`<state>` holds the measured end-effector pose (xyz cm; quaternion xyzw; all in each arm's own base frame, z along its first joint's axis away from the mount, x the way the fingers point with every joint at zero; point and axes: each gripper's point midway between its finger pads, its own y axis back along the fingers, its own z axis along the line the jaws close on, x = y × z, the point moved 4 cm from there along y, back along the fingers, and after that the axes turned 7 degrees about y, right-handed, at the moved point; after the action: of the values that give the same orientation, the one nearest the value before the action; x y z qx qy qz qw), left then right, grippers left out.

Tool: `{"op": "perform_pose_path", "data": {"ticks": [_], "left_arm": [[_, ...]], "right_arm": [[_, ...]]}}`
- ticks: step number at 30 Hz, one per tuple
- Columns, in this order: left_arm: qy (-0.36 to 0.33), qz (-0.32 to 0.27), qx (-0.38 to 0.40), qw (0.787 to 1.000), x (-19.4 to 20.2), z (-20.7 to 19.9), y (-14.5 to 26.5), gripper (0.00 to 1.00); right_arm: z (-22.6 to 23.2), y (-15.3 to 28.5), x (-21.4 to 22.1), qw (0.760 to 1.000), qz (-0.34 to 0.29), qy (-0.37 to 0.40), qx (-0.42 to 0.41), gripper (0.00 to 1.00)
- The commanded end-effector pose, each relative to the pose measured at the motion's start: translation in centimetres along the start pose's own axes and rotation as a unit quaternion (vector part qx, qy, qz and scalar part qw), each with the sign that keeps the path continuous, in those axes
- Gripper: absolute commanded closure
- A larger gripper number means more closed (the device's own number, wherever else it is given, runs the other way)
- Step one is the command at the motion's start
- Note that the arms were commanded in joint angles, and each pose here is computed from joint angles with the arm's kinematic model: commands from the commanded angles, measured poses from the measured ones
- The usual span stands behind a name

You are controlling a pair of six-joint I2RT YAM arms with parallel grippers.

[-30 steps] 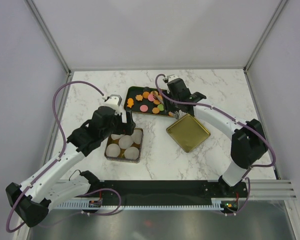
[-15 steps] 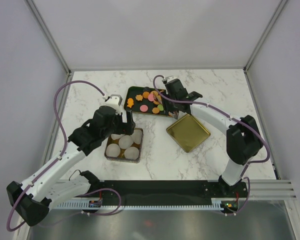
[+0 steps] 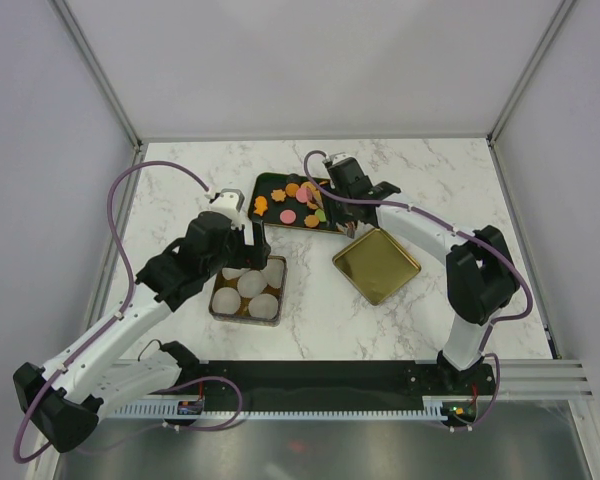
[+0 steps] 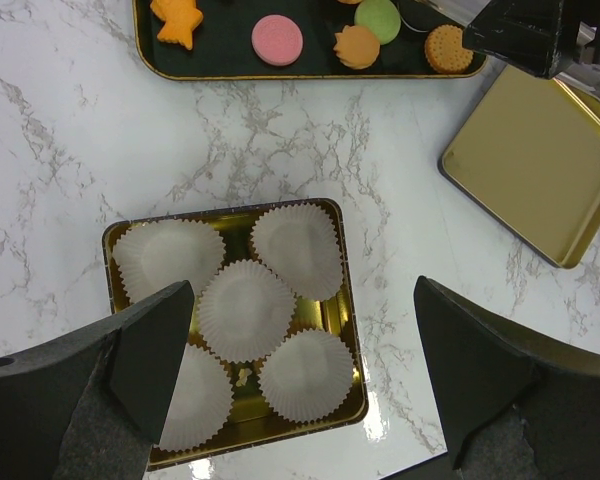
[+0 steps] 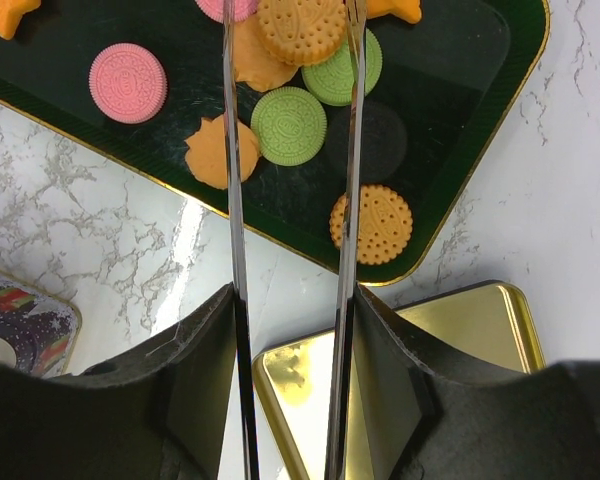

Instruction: Pack the cookies

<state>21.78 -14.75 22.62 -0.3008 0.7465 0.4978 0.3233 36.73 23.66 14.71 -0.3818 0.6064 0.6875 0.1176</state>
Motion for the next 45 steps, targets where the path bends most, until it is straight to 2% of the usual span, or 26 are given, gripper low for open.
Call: {"op": "perform_pose_path", "data": {"ticks": [1,37,40,45], "left_arm": [[-0.004,-0.014,-0.003,1.000,-0.8,0.1,0.4,0.00],[-0.004,-0.006,-0.002,1.000,-0.6,0.0,0.0,0.00],[-0.004,-0.004,-0.002,1.000,-0.5,0.0,0.0,0.00],[-0.003,-0.006,-0.002,1.000,-0.6,0.1,0.1,0.00]], "right_arm": [[-0.5,0.1,-1.9,1.000,-0.028,-0.012,0.007,0.44],[-0.6,-1.2,-0.3,1.000,-0.008,-0.024,-0.013,0.46],[-0.6,-1.3,-0.3,1.000,-0.008,-0.025,-0.015,0.49],[-0.5,-1.3,-0.2,0.999,-0.006,-0.024,-0.021,0.60]]}}
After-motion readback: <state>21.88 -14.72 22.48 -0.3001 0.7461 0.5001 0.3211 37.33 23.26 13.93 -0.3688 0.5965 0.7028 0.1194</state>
